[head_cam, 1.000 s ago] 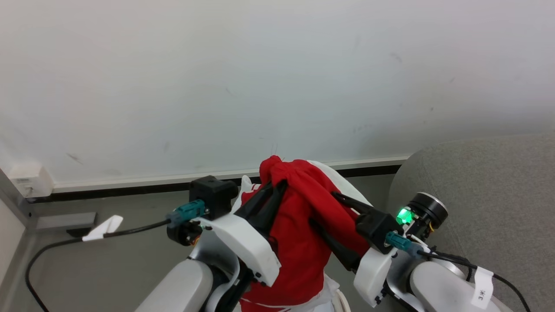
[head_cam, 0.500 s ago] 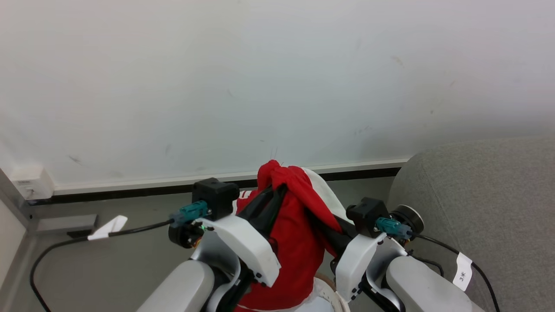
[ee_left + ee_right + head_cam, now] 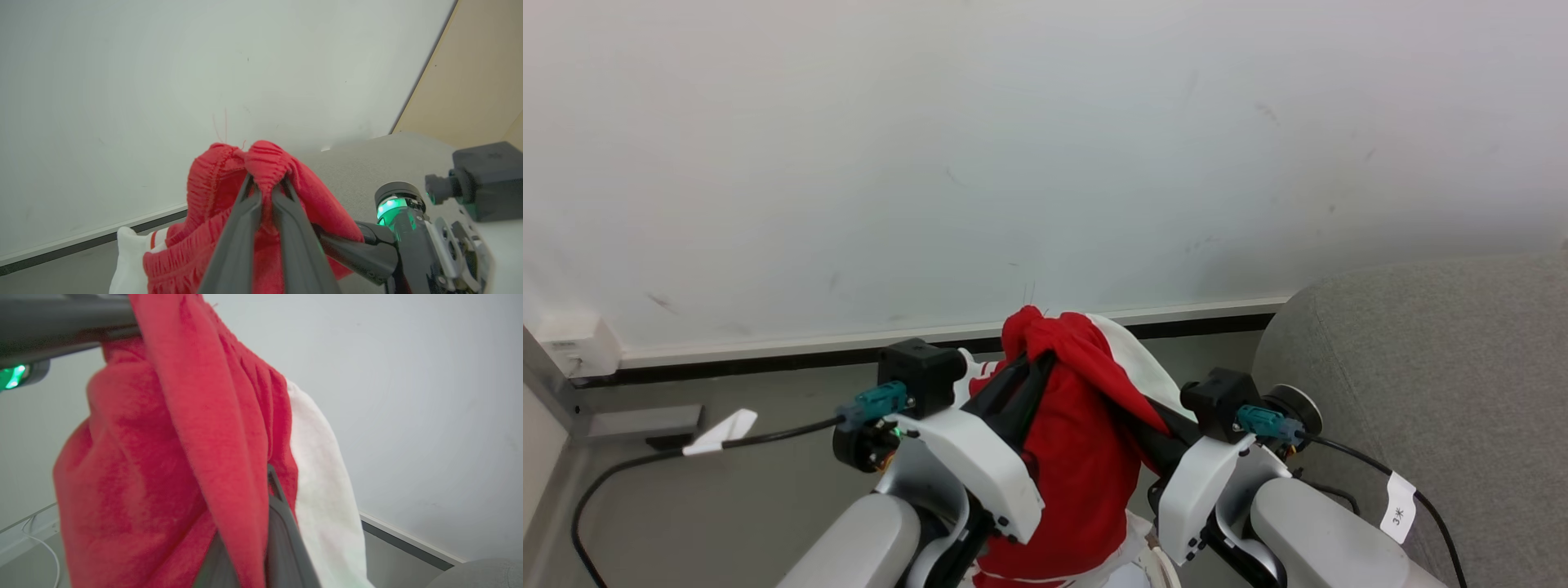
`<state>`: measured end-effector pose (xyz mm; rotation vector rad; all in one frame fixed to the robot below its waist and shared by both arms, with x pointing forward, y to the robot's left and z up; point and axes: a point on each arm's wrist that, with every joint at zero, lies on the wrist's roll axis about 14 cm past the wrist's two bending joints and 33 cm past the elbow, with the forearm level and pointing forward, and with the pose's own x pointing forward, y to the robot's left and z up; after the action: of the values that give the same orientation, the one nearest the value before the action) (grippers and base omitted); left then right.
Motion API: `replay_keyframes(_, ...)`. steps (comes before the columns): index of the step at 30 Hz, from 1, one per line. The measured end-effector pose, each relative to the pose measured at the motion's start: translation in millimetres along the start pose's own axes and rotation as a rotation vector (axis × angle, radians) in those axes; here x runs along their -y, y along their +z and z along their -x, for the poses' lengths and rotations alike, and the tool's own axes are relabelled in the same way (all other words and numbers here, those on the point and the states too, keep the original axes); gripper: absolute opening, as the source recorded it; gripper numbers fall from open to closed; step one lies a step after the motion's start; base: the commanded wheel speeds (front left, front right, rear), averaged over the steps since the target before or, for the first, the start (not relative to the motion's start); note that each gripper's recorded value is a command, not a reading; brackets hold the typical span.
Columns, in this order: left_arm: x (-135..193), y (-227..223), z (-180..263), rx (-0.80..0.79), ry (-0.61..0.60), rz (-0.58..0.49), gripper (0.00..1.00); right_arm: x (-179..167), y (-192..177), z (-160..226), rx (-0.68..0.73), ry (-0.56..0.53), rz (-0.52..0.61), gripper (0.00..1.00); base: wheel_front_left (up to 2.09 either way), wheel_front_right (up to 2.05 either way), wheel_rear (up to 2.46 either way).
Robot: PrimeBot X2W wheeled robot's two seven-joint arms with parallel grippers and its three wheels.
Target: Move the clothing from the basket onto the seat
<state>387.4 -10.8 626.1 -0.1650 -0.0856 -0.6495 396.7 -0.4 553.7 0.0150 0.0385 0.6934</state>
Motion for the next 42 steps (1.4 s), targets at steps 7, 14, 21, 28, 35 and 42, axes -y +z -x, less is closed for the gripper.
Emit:
replay_keyframes(7,-2,-4,2,-0.013,0.008,-0.001,0.02,-2,-3,-1,0.004,0.005,-0.034,0.00,0.00,0.00,0.00)
replay_keyframes(14,-6,-9,5,-0.023,0.023,0.002,1.00,-4,2,-5,0.025,0.013,-0.060,0.00,0.00,0.00,0.00)
replay_keyframes(21,-8,-12,7,-0.031,0.036,0.004,1.00,-2,6,-5,0.045,0.011,-0.078,0.00,0.00,0.00,0.00)
replay_keyframes(28,-7,-15,9,-0.038,0.039,0.006,1.00,8,8,0,0.056,-0.012,-0.084,0.00,0.00,0.00,0.00)
replay_keyframes(35,-3,-19,6,-0.049,0.024,0.011,1.00,30,19,7,0.089,-0.063,-0.080,0.00,0.00,0.00,0.00)
replay_keyframes(42,11,-28,1,-0.063,-0.017,0.023,1.00,60,34,24,0.133,-0.139,-0.065,0.00,0.00,0.00,0.00)
